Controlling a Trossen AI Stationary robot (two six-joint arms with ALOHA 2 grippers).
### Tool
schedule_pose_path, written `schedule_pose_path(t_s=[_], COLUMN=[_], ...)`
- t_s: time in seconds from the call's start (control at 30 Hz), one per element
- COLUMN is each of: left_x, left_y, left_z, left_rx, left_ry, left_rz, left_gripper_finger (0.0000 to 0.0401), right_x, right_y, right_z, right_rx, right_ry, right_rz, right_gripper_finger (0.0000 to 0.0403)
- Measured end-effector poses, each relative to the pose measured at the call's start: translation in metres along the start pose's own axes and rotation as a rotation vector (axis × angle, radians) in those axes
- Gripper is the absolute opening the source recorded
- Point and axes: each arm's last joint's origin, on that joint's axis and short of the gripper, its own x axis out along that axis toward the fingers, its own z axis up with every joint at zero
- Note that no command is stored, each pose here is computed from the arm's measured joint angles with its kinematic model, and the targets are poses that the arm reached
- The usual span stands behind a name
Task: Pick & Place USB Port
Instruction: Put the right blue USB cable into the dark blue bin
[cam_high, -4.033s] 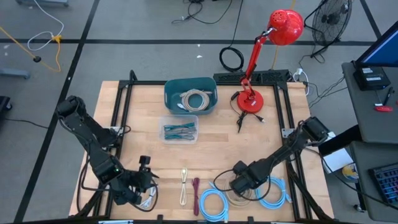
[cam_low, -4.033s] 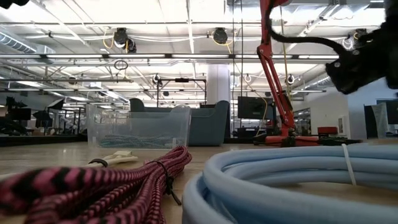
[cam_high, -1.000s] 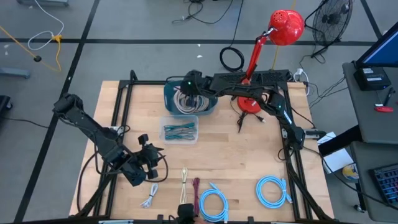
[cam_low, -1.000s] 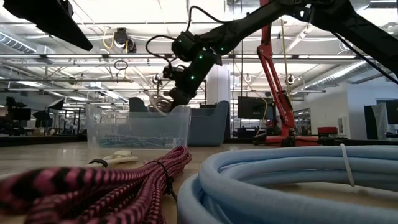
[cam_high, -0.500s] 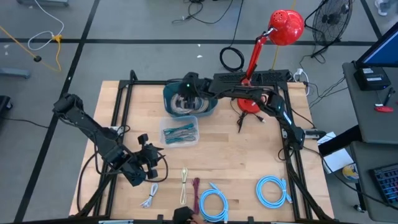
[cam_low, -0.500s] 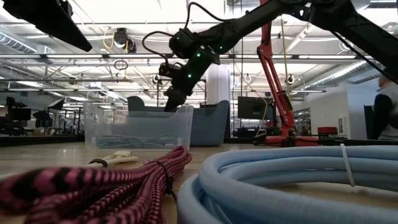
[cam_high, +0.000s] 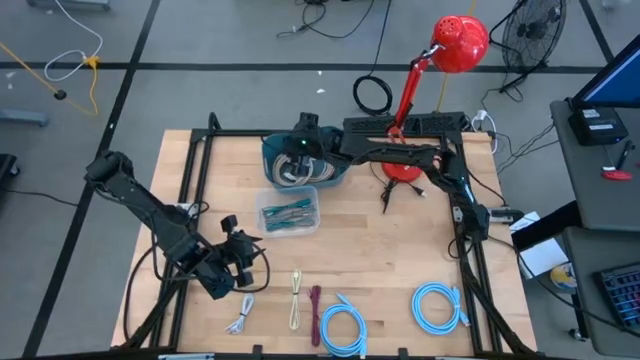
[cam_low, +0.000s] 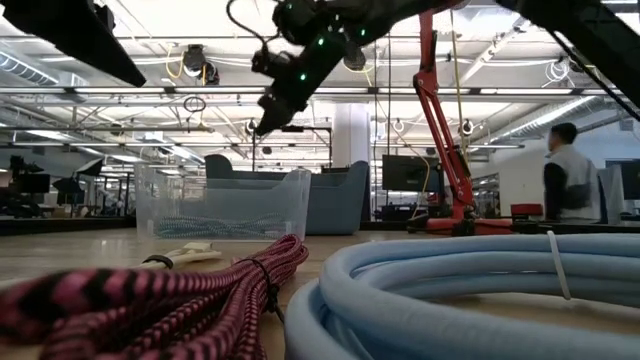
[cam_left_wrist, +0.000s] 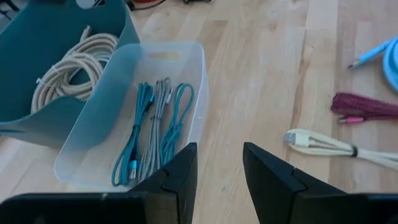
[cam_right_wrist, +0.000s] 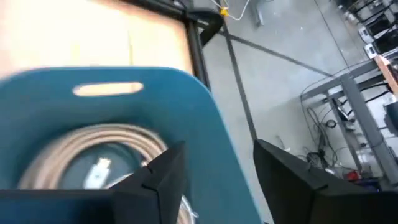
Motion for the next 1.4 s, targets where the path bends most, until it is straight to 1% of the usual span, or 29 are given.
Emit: schedule_pose_path(t_s=[0.07,0.17,0.23,0.27,0.33,0.43,0.5,0.6,0.67,0.77,0.83,1.0,1.13,1.23,1.33,1.4], left_x=[0.001,0.003,0.003,0.004,0.004,0.006,0.007,0.009,0.009,0.011,0.012,0.016,0.021,0.025,0.030,0.033], left_y=[0.000,0.001,0.001,0.001,0.002,0.003,0.003,0.005,0.006,0.007,0.008,0.010,0.012,0.014,0.016,0.018], left_z=[-0.003,-0.006,-0.007,-0.007,-0.007,-0.005,-0.004,-0.003,-0.003,-0.001,0.000,0.004,0.010,0.016,0.021,0.024], left_rx=[-0.005,-0.010,-0.014,-0.015,-0.007,0.000,0.007,0.013,0.019,0.028,0.035,0.049,0.073,0.101,0.110,0.112], left_ry=[0.011,0.019,0.021,0.020,0.019,0.017,0.017,0.020,0.019,0.020,0.018,0.011,-0.007,-0.021,-0.023,-0.018], left_rz=[0.000,0.006,0.005,0.005,0.006,0.013,0.017,0.026,0.029,0.037,0.038,0.047,0.045,0.035,0.013,0.002], left_gripper_finger=[0.0133,0.0133,0.0133,0.0133,0.0133,0.0133,0.0133,0.0133,0.0133,0.0133,0.0134,0.0133,0.0133,0.0133,0.0133,0.0134], right_x=[-0.022,-0.044,-0.069,-0.077,-0.095,-0.130,-0.151,-0.181,-0.202,-0.228,-0.245,-0.280,-0.305,-0.317,-0.323,-0.324], right_y=[0.000,0.007,0.013,0.019,0.029,0.046,0.058,0.083,0.098,0.119,0.128,0.147,0.161,0.178,0.200,0.213], right_z=[0.003,0.014,0.015,0.016,0.024,0.024,0.028,0.021,0.018,0.003,-0.006,-0.038,-0.069,-0.094,-0.118,-0.133], right_rx=[0.002,0.012,0.001,0.000,0.006,0.019,0.040,0.039,0.059,0.085,0.137,0.298,0.424,0.516,0.606,0.676], right_ry=[0.045,0.032,0.095,0.111,0.099,0.154,0.135,0.172,0.144,0.157,0.142,0.158,0.224,0.314,0.401,0.491], right_rz=[0.043,0.071,0.122,0.148,0.183,0.261,0.288,0.348,0.380,0.430,0.454,0.517,0.568,0.637,0.717,0.767], right_gripper_finger=[0.0165,0.0154,0.0148,0.0147,0.0144,0.0144,0.0143,0.0143,0.0143,0.0140,0.0136,0.0126,0.0119,0.0118,0.0129,0.0139])
